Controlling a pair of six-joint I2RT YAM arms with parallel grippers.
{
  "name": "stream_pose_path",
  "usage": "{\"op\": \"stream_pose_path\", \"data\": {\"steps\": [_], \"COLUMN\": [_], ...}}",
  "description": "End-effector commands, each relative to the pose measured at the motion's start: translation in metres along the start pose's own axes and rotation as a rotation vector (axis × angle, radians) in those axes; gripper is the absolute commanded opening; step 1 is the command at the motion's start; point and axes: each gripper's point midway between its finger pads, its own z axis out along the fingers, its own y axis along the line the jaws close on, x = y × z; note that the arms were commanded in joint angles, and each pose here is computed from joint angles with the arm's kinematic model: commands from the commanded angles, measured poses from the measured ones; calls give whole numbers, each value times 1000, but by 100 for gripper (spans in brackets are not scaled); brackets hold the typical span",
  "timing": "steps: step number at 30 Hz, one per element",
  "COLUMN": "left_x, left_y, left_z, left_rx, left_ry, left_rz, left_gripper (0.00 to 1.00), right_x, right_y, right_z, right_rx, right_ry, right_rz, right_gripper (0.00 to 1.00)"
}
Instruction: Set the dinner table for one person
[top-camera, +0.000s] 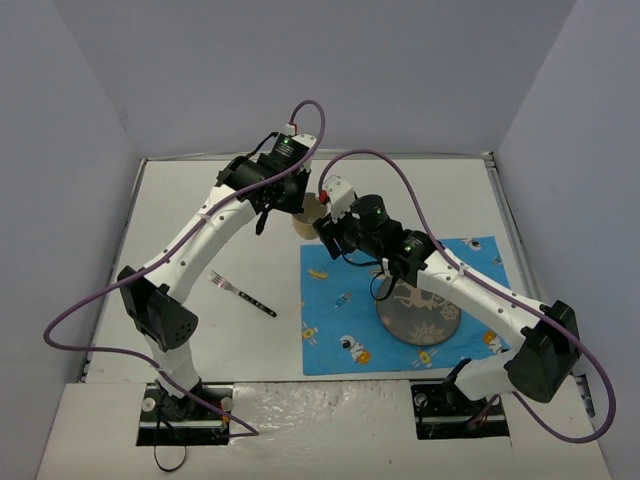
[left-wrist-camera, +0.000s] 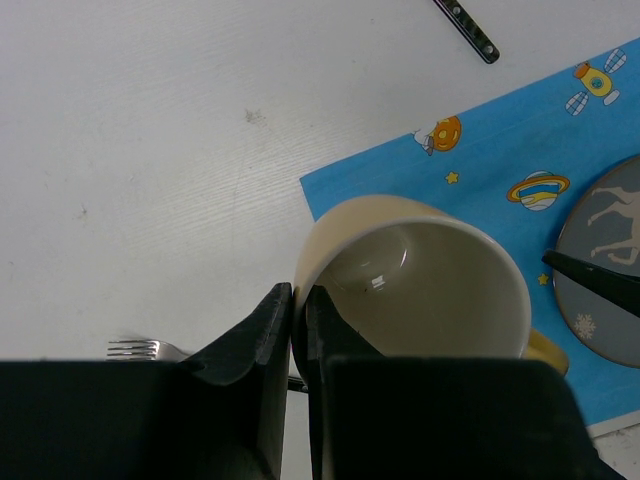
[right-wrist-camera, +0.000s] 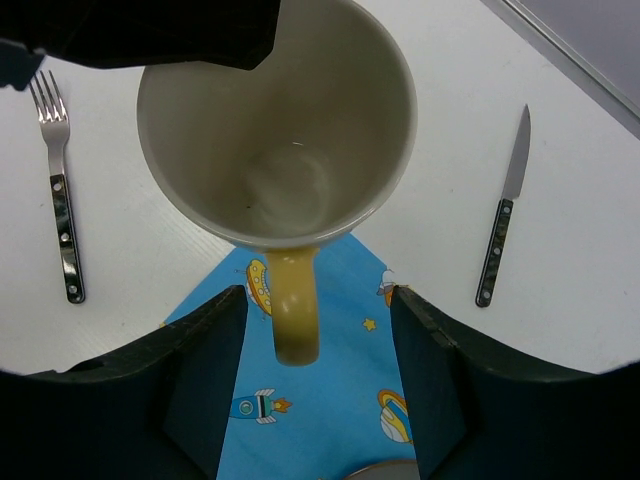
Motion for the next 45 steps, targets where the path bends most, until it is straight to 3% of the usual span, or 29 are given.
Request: {"op": "stream_pose_path", "data": {"steps": [1, 12, 14, 17, 21, 22, 24, 29, 33, 42, 45], "left_x": [-31, -28, -27, -26, -21, -21, -20, -24, -24, 20, 51], "left_y": [-10, -18, -18, -17, -16, -15, -15, -5, 14, 85, 95], "left_z": [-22, -21, -21, -20, -18, -18, -18, -30, -48, -92, -84], "left_rx": [48, 83, 83, 79, 77, 75, 71, 63, 50, -25, -20], "left_ry": [-134, -134, -133, -135, -127, -128, -129, -168, -212, -254, -207], "left_rz": [-33, -26, -22, -21, -20, -24, -30, -57, -91, -163, -161], "left_gripper": [0, 0, 0, 0, 0, 3, 21, 51, 71, 83, 84], "right_x": [-48, -44, -44, -42, -36, -34, -28, -6, 8, 49, 64], "right_y": [-1, -1, -1, -2, -6, -8, -10, -30, -50, -138, -168], "right_z": [0, 7, 7, 6, 4, 3, 0, -14, -36, -89, -104], "right_rx": [-7, -4, -3, 4, 22, 30, 37, 101, 145, 362, 432], "right_ry": [-142, -135, -137, -139, -129, -128, -123, -116, -136, -133, -121], "right_rz": [-20, -29, -31, -38, -48, -46, -42, -31, 5, 86, 122], "right_gripper": [53, 40, 29, 0, 0, 0, 0, 0, 0, 0, 0]}}
